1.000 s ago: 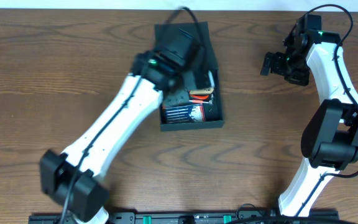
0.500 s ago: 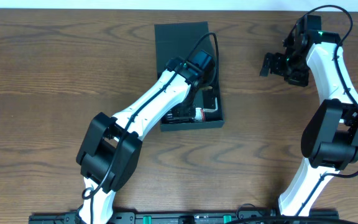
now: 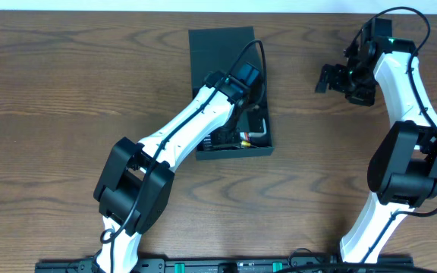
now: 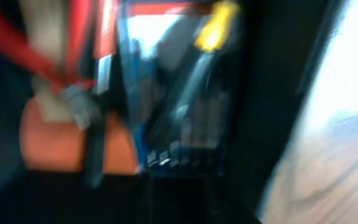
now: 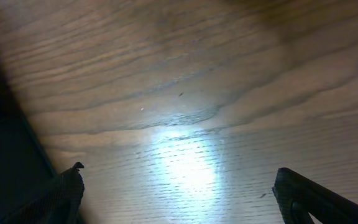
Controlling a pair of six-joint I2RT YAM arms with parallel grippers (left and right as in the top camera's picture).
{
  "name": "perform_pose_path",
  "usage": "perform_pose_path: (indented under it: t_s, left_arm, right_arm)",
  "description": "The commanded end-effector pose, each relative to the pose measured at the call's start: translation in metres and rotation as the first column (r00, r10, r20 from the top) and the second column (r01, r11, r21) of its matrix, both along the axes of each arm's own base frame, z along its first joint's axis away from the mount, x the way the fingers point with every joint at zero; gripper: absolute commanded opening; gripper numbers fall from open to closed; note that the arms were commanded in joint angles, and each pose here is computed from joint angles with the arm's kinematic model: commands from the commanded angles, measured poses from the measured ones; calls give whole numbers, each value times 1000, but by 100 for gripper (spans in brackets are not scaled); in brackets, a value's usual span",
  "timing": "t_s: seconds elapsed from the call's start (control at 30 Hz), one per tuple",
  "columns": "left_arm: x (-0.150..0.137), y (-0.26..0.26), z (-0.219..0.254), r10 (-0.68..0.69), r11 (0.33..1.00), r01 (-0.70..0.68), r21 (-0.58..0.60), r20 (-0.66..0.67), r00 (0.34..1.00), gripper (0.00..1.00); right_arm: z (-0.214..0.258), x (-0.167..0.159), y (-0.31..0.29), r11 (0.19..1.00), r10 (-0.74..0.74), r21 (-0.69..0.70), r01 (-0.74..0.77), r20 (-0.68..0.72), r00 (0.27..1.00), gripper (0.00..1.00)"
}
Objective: Pack container
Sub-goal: 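Carry the yellow screwdriver into the box and open the left gripper, then raise both grippers to the box lid's far edge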
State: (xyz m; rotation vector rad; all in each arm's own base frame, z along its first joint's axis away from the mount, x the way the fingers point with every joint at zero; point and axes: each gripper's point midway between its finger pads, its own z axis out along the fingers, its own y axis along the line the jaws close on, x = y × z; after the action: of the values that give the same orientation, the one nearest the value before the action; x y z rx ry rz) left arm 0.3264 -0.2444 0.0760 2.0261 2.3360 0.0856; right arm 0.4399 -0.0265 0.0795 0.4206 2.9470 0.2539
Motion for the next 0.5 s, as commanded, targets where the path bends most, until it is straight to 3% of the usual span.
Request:
perform_pose_path:
  t_s: [0.0, 0.1, 0.13, 0.2, 0.27, 0.33, 0.47]
  left_arm:
    - [46, 17, 61, 210, 978, -207, -38, 233, 949, 24]
    - [80, 36, 110, 412, 909, -363, -202, 319, 853, 21]
    - [96, 48, 125, 509, 857, -433, -279, 337, 792, 11]
    - [121, 76, 144, 659, 748, -536, -393, 336, 673, 6]
    - [139, 104, 149, 753, 649, -600, -468, 281, 596, 6]
    - [150, 123, 145, 806, 560, -638, -529, 168, 568, 6]
    - [171, 153, 132, 850, 314, -715, -625, -150, 505, 5]
  right_arm:
    - [-1, 1, 19, 996, 29, 88, -30, 7, 1000, 99]
    - [6, 11, 36, 980, 32, 192, -42, 56, 998, 94]
    - [9, 16, 42, 973, 13, 227, -29, 70, 997, 90]
    - [14, 24, 49, 964, -22, 267, -3, 91, 996, 72]
    - [16, 33, 54, 962, -37, 275, 3, 120, 992, 37]
    - [20, 43, 62, 961, -22, 276, -25, 169, 985, 2]
    - [30, 65, 83, 951, 21, 291, -105, 278, 960, 1]
